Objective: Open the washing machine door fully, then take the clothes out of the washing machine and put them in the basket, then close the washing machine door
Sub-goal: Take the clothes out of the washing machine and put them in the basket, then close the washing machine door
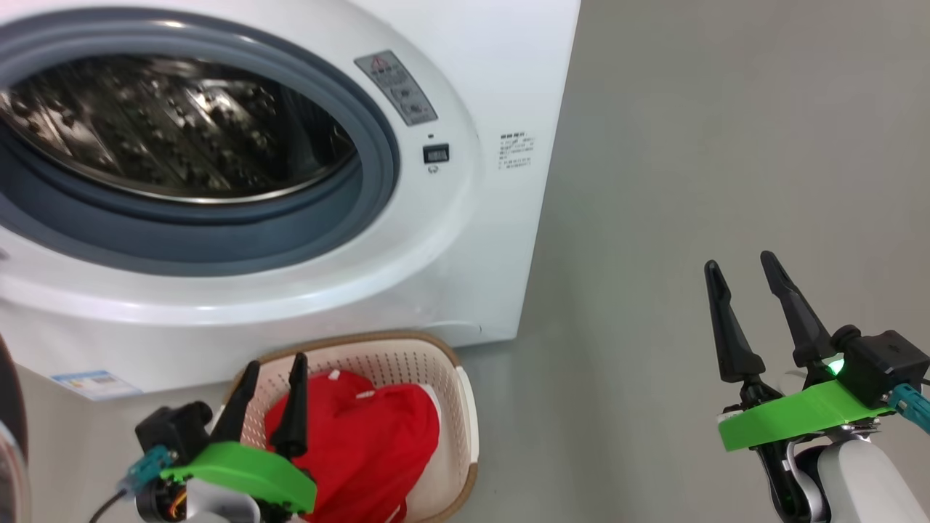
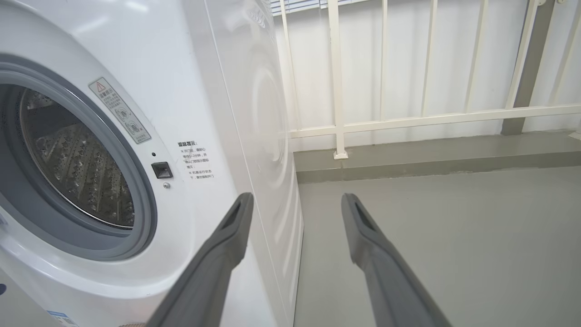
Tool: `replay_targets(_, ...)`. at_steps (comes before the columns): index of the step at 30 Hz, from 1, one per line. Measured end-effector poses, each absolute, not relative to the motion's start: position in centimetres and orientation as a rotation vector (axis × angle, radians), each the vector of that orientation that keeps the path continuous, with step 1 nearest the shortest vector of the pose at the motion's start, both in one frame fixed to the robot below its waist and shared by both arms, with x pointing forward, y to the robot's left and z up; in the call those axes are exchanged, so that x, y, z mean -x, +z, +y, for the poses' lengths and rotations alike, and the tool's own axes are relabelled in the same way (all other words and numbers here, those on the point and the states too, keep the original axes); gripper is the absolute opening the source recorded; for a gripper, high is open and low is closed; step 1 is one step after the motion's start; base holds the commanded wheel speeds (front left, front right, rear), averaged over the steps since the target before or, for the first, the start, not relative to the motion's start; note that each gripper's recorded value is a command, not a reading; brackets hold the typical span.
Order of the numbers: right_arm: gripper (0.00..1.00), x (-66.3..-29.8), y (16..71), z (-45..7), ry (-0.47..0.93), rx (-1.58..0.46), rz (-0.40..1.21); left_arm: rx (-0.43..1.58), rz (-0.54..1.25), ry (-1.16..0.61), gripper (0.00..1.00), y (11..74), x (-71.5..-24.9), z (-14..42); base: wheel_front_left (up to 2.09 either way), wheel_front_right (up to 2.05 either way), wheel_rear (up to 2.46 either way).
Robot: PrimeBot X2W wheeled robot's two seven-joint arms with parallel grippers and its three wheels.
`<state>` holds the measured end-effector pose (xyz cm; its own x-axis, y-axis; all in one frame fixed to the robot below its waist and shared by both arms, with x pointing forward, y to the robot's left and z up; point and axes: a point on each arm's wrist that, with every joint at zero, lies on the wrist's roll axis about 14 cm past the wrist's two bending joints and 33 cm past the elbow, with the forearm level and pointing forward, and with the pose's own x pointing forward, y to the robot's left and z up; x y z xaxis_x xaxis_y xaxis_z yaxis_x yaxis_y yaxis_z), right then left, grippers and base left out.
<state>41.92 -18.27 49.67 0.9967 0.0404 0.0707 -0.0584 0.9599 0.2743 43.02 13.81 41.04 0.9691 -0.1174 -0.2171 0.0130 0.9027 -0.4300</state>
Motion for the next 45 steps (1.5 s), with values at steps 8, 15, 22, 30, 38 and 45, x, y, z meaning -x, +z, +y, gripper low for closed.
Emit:
replay_targets(8, 1.0, -40.1, 51.3, -18.1, 0.057, -0.299, -0.107, 0.425, 0.106, -0.078, 1.0, 45.3, -41.3, 14.6, 0.0, 0.0, 0.0)
replay_targets(15, 1.0, -38.6, 52.3, -18.0, 0.063, -0.296, -0.132, 0.381, 0.016, -0.064, 1.0, 48.0, -39.5, 16.3, 0.0, 0.0, 0.0)
replay_targets(22, 1.0, -37.2, 52.6, -18.7, 0.044, -0.272, -0.144, 0.329, -0.029, -0.058, 1.0, 49.3, -38.0, 17.2, 0.0, 0.0, 0.0)
replay_targets(30, 1.0, -36.4, 52.9, -19.2, 0.032, -0.252, -0.154, 0.284, -0.051, -0.037, 1.0, 49.8, -36.9, 18.2, 0.0, 0.0, 0.0)
replay_targets(38, 1.0, -35.8, 53.1, -19.8, 0.018, -0.244, -0.163, 0.265, -0.052, -0.015, 1.0, 49.7, -36.2, 19.1, 0.0, 0.0, 0.0)
replay_targets(45, 1.0, -35.3, 52.7, -19.9, 0.014, -0.244, -0.155, 0.261, -0.06, -0.005, 1.0, 49.9, -36.0, 19.5, 0.0, 0.0, 0.0)
